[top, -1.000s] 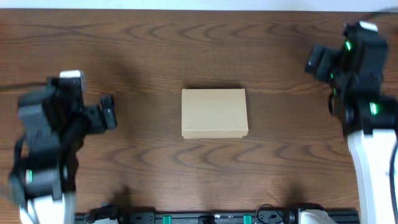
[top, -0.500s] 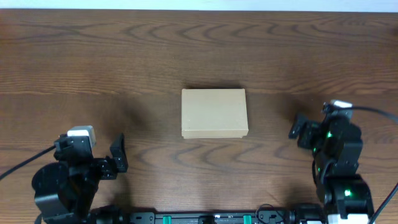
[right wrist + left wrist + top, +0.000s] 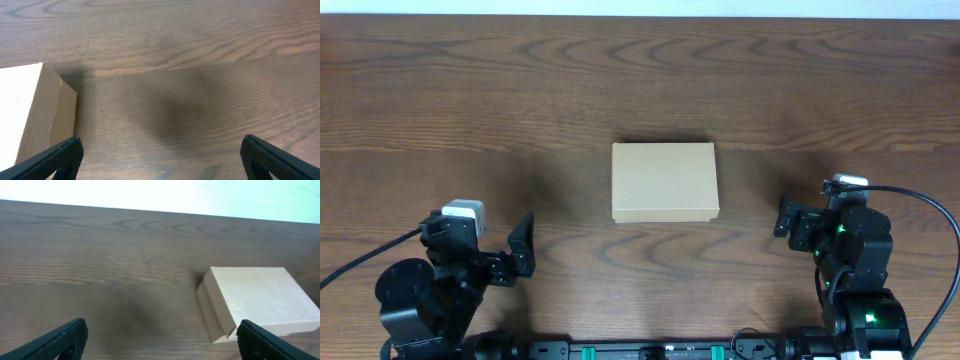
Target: Pack container
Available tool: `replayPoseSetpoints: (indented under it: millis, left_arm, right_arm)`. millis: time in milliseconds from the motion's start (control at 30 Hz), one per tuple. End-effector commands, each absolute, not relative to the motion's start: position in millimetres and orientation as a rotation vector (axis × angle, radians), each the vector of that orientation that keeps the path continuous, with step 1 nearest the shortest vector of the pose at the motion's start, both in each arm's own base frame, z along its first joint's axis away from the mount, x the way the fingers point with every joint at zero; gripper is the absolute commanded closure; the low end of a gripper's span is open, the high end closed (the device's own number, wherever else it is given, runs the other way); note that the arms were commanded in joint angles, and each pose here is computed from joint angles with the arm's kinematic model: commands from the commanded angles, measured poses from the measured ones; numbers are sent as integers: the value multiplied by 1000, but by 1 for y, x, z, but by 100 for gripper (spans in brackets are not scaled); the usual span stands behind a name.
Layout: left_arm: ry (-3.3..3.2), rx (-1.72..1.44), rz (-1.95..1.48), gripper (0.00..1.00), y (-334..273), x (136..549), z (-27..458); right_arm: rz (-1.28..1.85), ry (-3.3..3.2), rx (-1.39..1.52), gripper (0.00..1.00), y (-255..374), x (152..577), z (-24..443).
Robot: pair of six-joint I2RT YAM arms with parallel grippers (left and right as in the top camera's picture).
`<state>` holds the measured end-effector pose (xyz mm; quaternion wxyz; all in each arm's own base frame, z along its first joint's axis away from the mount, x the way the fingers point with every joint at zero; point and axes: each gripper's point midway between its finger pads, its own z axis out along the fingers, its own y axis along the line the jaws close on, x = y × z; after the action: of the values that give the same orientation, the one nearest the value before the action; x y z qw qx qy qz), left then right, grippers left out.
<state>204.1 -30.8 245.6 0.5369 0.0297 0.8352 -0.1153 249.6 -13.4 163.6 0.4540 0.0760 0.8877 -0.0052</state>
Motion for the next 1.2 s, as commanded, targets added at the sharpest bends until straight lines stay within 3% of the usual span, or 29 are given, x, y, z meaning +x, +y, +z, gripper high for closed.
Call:
replayPoseSetpoints:
  millis: [0,267,767,1167]
  left_arm:
    - [1981,146,-337,4,-45,200,247]
    - [2003,247,-330,4,-60,196,241]
    - [2048,118,45,5,-13,202,230]
    - [2121,131,55,5,-11,194,214]
  right_arm:
    - [-11,2191,160,1,-11,249,164]
    - [-6,2195,160,1,-10,249,163]
    - [3,2227,201,1,-11,248,155]
    - [86,2338,218,1,0,252,129]
